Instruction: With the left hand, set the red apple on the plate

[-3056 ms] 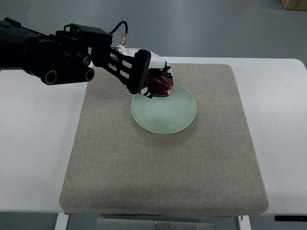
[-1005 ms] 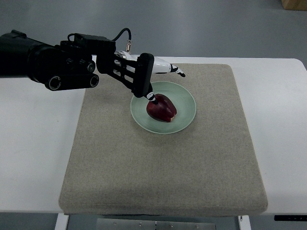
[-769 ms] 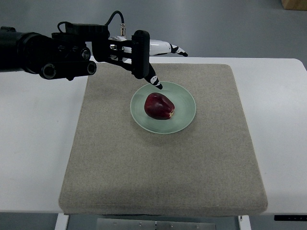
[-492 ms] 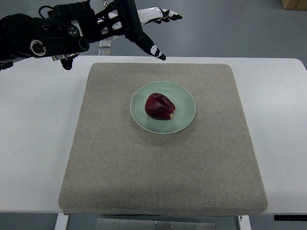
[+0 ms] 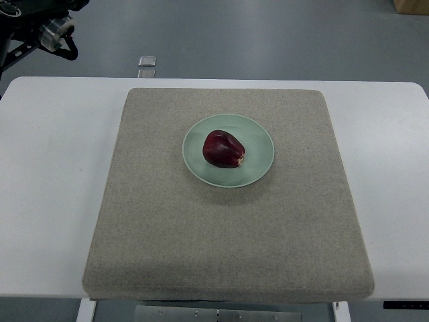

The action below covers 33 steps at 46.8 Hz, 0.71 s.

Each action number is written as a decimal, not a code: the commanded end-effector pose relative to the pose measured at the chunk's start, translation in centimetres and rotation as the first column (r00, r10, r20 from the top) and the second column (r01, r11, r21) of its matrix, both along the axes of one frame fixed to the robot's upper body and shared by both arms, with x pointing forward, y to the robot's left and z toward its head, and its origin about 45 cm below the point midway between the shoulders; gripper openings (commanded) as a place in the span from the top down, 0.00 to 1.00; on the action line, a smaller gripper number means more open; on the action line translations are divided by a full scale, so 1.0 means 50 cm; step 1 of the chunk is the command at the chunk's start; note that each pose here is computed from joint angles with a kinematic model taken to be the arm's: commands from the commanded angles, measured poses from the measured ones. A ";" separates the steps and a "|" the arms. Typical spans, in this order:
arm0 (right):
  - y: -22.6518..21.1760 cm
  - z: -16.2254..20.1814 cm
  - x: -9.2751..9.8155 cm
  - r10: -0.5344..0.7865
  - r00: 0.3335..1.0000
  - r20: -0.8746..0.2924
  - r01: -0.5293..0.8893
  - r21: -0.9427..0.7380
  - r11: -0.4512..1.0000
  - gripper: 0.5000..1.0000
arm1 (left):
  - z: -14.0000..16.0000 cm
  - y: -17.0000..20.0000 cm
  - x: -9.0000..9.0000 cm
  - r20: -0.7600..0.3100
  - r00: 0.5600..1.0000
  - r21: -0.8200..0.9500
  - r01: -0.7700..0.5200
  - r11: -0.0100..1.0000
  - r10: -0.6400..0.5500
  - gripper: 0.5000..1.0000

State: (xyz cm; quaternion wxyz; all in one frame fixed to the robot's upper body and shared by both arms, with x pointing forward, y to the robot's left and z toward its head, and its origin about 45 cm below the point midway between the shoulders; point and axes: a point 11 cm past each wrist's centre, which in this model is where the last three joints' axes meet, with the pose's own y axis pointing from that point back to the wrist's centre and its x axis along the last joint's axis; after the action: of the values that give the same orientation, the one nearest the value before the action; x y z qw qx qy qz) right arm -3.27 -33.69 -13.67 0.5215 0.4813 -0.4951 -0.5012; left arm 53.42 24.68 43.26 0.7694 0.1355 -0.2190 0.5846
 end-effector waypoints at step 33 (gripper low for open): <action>0.000 0.000 -0.002 0.000 1.000 -0.002 0.000 0.000 1.000 0.14 | -0.165 0.168 -0.003 -0.179 0.977 -0.659 -0.205 0.723 0.113 0.00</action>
State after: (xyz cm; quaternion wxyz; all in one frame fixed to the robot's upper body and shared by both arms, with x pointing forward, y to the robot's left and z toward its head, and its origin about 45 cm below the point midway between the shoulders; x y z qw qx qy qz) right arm -3.26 -33.69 -13.67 0.5215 0.4814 -0.4951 -0.5012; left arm 53.38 31.89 35.53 0.7333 -0.0892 0.0630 0.6711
